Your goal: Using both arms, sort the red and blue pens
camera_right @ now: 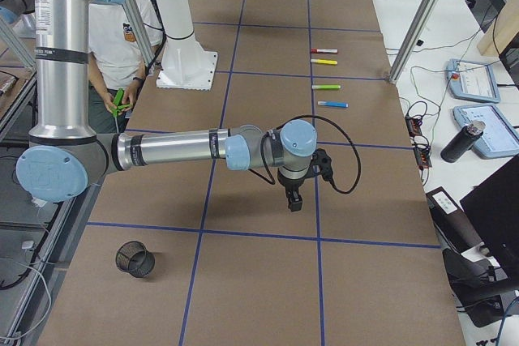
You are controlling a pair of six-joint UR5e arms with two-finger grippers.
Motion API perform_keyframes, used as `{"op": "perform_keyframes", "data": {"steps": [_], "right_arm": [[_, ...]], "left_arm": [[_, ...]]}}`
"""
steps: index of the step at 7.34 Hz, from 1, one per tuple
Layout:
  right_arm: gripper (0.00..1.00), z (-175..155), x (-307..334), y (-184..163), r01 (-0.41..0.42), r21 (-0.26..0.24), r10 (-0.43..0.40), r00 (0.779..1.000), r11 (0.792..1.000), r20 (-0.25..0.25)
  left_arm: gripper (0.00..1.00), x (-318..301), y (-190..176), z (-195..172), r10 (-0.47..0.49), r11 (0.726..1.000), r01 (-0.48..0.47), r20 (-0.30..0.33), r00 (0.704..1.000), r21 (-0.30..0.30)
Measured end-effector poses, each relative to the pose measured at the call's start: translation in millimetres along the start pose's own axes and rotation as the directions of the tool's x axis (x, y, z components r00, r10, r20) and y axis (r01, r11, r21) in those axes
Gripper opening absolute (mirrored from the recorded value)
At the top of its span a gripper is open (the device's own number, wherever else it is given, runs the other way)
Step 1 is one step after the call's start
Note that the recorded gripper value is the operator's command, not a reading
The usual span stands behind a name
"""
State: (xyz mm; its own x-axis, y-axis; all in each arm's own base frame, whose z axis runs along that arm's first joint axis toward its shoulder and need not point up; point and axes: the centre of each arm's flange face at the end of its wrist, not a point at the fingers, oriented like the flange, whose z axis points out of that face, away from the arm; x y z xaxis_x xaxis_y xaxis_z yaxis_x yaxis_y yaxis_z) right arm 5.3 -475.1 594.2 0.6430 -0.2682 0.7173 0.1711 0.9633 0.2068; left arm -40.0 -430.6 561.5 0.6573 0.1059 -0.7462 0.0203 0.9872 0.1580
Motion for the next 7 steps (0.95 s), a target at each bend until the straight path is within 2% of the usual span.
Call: {"op": "perform_keyframes", "data": {"steps": [2, 4, 7], "right_arm": [[1.0, 1.0, -2.5, -1.4, 0.006, 0.0, -0.006, 1.0, 1.0, 0.009], [1.0, 1.0, -4.9, -3.8, 0.011, 0.0, -0.011, 1.0, 1.0, 0.01], [1.0, 3.4, -7.5, -2.7, 0.012, -0.005, -0.012, 1.0, 1.0, 0.018]], "left_arm": [[0.99, 24.7, -3.8, 10.8, 0.028, 1.0, -0.028, -0.024, 0.999, -0.012], [0.99, 49.6, -12.2, 15.4, 0.046, 0.999, -0.046, -0.047, 0.998, 0.015], [0.95, 134.2, -57.6, 30.7, 0.047, 0.999, -0.046, -0.086, 0.995, 0.018]]}}
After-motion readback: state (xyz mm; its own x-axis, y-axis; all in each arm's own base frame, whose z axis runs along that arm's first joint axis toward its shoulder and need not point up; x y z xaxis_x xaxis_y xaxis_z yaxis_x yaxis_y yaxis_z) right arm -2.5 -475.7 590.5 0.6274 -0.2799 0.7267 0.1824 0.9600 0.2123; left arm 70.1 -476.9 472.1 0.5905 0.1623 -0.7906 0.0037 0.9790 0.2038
